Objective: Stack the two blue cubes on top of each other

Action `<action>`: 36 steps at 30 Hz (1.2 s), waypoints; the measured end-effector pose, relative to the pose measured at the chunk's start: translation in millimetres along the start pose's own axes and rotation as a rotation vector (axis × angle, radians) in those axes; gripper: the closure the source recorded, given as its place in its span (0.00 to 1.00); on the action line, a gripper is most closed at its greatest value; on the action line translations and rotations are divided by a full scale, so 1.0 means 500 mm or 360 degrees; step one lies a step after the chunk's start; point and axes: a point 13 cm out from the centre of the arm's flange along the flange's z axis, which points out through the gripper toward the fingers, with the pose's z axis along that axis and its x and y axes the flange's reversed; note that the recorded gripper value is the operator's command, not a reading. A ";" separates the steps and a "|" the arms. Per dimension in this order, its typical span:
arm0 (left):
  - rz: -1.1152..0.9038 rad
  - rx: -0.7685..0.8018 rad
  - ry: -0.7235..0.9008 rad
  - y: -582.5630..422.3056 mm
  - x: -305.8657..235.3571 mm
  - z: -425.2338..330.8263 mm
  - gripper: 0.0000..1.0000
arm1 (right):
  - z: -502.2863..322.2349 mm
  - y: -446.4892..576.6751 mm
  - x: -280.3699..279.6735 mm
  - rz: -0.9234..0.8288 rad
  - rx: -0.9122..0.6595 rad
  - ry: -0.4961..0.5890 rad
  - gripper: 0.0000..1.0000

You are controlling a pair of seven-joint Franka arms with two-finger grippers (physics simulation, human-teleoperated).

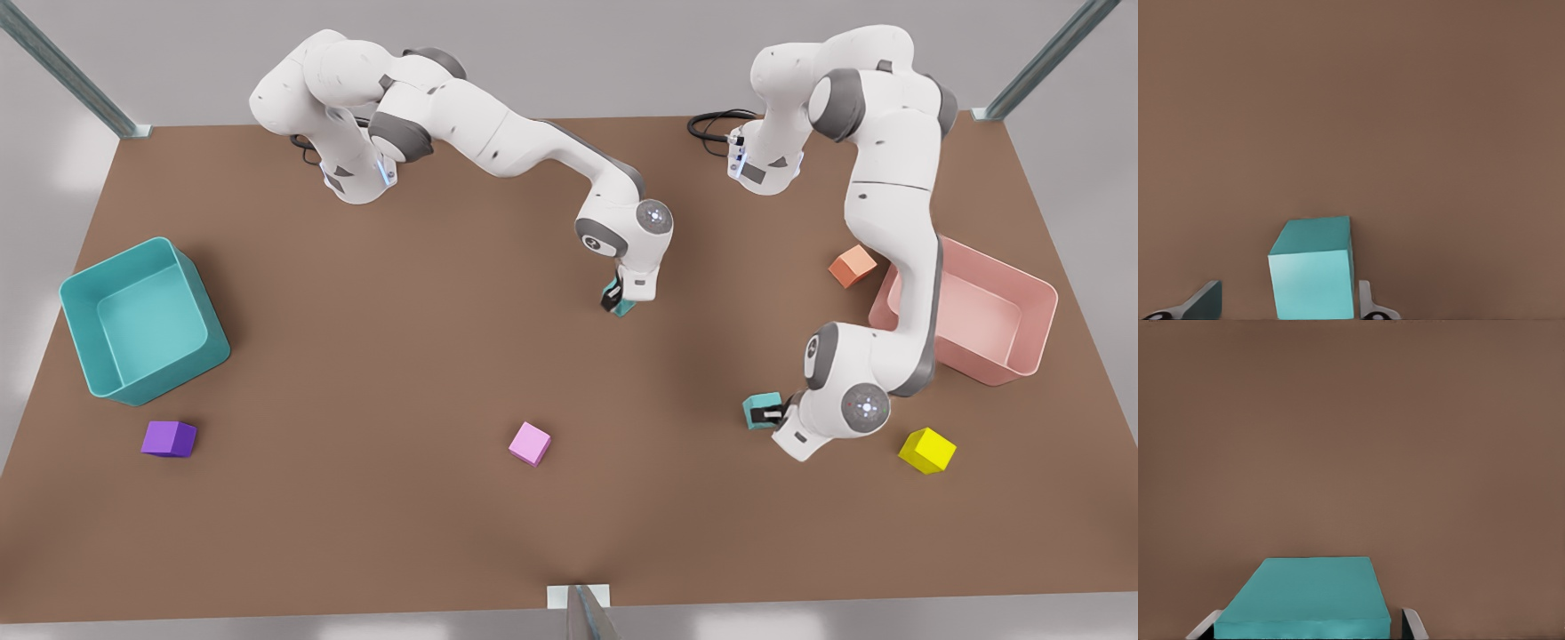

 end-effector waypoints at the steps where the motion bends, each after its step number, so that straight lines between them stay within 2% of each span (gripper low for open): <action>1: 0.0007 -0.0006 0.0010 -0.004 0.010 0.019 0.00 | -0.003 -0.001 -0.001 0.0021 0.0002 -0.0004 0.00; 3: 0.0011 -0.0019 0.0015 0.001 0.025 0.056 0.00 | -0.062 0.005 -0.003 0.0057 -0.0027 -0.0035 0.00; 5: 0.0011 -0.0025 -0.0013 0.006 0.021 0.071 0.00 | -0.192 -0.004 0.034 0.0073 -0.0036 -0.0064 0.00; 7: 0.0016 -0.0025 -0.0041 0.002 0.014 0.080 0.00 | -0.369 -0.043 0.095 0.0109 -0.0040 -0.0105 0.00; 9: 0.0017 -0.0024 -0.0061 -0.002 0.008 0.087 0.00 | -0.632 -0.216 0.161 0.0314 -0.0066 -0.0208 0.00; 11: 0.0011 -0.0021 -0.0063 -0.001 0.004 0.103 0.00 | -0.822 -0.598 0.250 0.0799 -0.0057 -0.0265 0.00; 13: 0.0002 -0.0018 -0.0058 0.003 0.002 0.123 0.00 | -0.846 -1.022 0.437 0.1395 -0.0036 -0.0157 0.00; 15: -0.0002 -0.0015 -0.0054 0.003 0.001 0.138 0.00 | -0.701 -1.370 0.701 0.1974 -0.0069 0.0121 0.00; 16: -0.0004 -0.0014 -0.0053 0.004 0.000 0.143 0.00 | -0.585 -1.479 0.812 0.2169 -0.0120 0.0277 0.00; 17: -0.0005 -0.0014 -0.0054 0.003 -0.001 0.145 0.04 | -0.500 -1.498 0.819 0.2172 -0.0153 0.0374 0.00; 18: -0.0005 -0.0013 -0.0056 0.002 -0.001 0.146 0.29 | -0.445 -1.442 0.738 0.2020 -0.0160 0.0426 0.00; 19: -0.0007 -0.0013 -0.0059 0.002 -0.002 0.146 0.38 | -0.391 -1.367 0.670 0.1866 -0.0163 0.0472 0.00; 20: -0.0008 -0.0015 -0.0065 0.001 -0.004 0.143 0.39 | -0.347 -1.323 0.642 0.1781 -0.0167 0.0498 0.00; 23: -0.0013 -0.0018 -0.0096 -0.002 -0.011 0.118 0.39 | -0.209 -1.272 0.665 0.1717 -0.0189 0.0536 0.00; 28: 0.0065 0.0009 -0.0173 -0.105 0.022 -0.039 0.38 | -0.246 -1.307 0.650 0.1704 -0.0151 0.0293 0.00; 32: 0.0237 -0.0003 -0.0104 -0.279 0.217 -0.108 0.38 | -0.283 -1.308 0.623 0.1654 -0.0131 0.0195 0.00; 36: 0.0357 -0.0026 -0.0046 -0.433 0.383 -0.108 0.38 | -0.291 -1.310 0.616 0.1625 -0.0127 0.0165 0.00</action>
